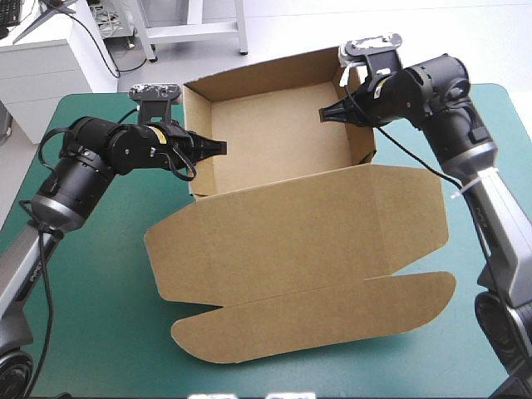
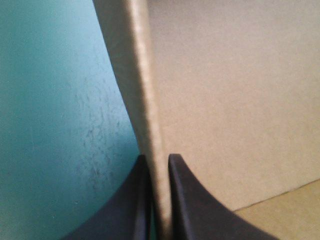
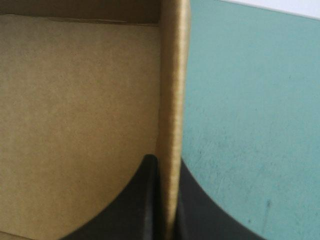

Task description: Fold the box

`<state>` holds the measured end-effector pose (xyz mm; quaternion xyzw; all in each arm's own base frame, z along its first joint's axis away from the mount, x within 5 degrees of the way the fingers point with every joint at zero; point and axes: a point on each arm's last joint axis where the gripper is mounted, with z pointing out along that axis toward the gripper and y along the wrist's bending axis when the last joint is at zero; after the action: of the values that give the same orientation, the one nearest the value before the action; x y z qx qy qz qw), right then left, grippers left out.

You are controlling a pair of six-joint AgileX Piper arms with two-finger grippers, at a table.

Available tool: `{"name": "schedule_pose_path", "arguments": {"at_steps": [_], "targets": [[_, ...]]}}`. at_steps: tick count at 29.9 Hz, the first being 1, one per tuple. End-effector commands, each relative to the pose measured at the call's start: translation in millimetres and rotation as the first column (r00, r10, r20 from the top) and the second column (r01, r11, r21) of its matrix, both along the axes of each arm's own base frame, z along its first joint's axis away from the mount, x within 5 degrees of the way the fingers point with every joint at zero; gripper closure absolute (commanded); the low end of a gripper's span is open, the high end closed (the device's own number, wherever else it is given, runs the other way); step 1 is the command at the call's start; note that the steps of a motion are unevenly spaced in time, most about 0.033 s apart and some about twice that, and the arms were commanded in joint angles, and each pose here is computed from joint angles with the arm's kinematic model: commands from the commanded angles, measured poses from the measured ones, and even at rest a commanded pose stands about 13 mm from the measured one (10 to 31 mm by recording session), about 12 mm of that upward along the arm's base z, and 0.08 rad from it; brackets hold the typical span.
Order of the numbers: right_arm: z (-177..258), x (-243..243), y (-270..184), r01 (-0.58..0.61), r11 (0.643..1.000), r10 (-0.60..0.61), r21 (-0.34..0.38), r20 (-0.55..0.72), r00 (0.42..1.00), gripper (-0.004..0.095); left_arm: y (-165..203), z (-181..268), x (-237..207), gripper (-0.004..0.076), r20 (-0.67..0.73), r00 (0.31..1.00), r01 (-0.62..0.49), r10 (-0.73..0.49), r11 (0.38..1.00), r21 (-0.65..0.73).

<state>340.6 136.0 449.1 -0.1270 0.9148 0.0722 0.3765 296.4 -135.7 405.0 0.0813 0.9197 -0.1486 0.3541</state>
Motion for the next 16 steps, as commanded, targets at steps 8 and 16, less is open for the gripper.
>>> {"name": "schedule_pose_path", "arguments": {"at_steps": [8,16], "targets": [[-46,19,24,-0.126,0.992,0.126,0.014,-0.197,0.972,0.0927,-21,-17,20,0.0729,-0.015,0.995,0.097,-0.097,0.995,-0.004],[-80,37,37,-0.132,0.99,0.138,0.04,-0.289,0.947,0.0927,-28,-47,34,0.0729,-0.108,0.982,0.166,-0.157,0.982,0.085]]}}
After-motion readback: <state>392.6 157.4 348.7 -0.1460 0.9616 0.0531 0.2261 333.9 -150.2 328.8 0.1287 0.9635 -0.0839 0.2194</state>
